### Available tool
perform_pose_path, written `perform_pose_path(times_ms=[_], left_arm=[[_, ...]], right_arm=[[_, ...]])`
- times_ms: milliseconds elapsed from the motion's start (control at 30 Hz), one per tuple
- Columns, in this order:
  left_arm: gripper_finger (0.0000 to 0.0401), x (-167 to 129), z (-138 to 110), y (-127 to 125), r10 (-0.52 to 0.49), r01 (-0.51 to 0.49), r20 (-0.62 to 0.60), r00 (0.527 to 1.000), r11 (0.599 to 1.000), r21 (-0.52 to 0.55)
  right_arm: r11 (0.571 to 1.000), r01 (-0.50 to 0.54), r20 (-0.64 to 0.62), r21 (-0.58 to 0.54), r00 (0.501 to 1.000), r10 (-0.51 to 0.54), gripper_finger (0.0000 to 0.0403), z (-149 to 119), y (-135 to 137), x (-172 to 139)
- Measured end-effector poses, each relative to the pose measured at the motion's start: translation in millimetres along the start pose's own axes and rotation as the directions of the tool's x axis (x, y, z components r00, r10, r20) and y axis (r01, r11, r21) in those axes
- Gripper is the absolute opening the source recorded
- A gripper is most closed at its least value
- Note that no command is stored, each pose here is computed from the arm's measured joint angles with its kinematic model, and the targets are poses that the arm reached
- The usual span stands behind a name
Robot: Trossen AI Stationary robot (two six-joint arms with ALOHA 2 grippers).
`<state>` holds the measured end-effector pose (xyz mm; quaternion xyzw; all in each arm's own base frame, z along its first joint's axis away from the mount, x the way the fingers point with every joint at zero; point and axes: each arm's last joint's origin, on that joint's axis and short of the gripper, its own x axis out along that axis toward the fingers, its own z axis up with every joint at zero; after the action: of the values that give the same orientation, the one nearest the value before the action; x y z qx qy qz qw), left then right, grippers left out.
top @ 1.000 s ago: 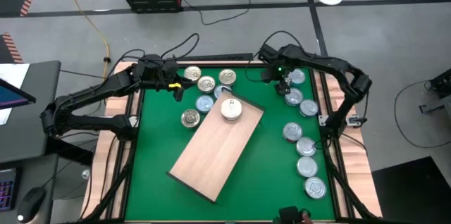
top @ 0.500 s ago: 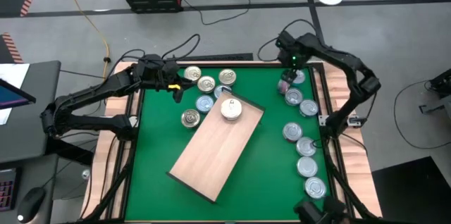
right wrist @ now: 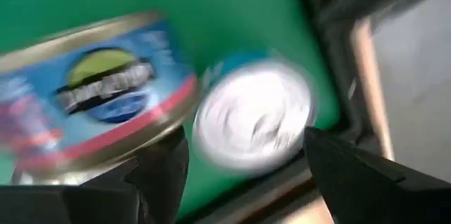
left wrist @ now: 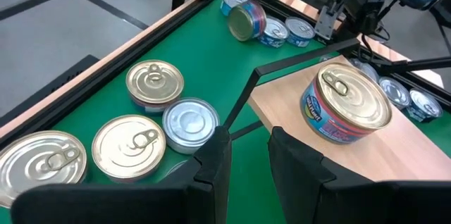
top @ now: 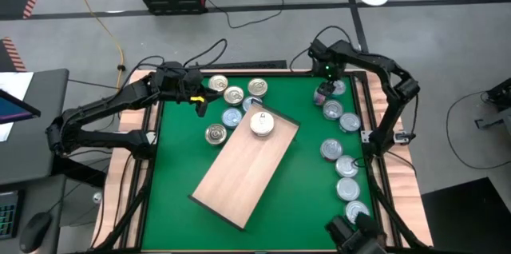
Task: Stack canned seafood by type on shelf
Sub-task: Stack the blue pink tuna can on top of the other blue pink tuna can on the shelf
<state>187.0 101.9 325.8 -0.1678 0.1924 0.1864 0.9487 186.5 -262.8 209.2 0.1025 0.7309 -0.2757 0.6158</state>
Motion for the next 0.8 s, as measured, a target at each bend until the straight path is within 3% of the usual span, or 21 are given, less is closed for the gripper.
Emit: perform_pose_path(times_ms=[167,333,467,533,600,667,733,800], left_arm=[[0.0091,0.0,-0.1,0.1,0.000,0.000,-0.001,1.000,1.000,-0.005],[0.0091,-0.1,0.0,0.2,0.005,-0.005,0.000,1.000,1.000,-0.009],[0.0091,-0.1,0.0,0.1,0.003,-0.003,0.000,1.000,0.999,-0.040],[0.0091,-0.1,-0.2,0.1,0.003,-0.003,-0.002,1.000,0.998,-0.055],[0.0091,-0.1,-1.0,0.3,0.004,-0.005,-0.010,1.000,0.998,-0.061],[0.0091,-0.1,-2.1,0.4,0.005,-0.006,-0.021,1.000,0.998,-0.064],[0.0091,-0.1,-2.4,0.5,0.005,-0.007,-0.025,1.000,0.998,-0.064],[0.0091,-0.2,-2.4,0.5,0.005,-0.007,-0.025,1.000,0.998,-0.063]], right_arm=[[0.990,0.079,0.158,-0.115,0.986,-0.060,0.0310,19.1,1.9,4.5],[0.951,0.198,0.318,-0.236,0.941,-0.117,0.0310,39.2,13.4,-6.0],[0.957,0.232,0.329,-0.175,0.930,-0.165,0.0310,44.3,17.6,-16.8],[0.983,0.173,0.327,-0.063,0.934,-0.143,0.0310,40.8,16.7,-26.1],[0.997,0.043,0.353,0.063,0.933,-0.062,0.0310,33.4,17.4,-37.3],[0.980,-0.143,0.397,0.138,0.915,0.078,0.0310,25.0,17.5,-46.2],[0.940,-0.308,0.452,0.147,0.866,0.213,0.0310,18.1,16.8,-51.4],[0.917,-0.368,0.478,0.156,0.840,0.256,0.0311,10.7,18.2,-51.0]])
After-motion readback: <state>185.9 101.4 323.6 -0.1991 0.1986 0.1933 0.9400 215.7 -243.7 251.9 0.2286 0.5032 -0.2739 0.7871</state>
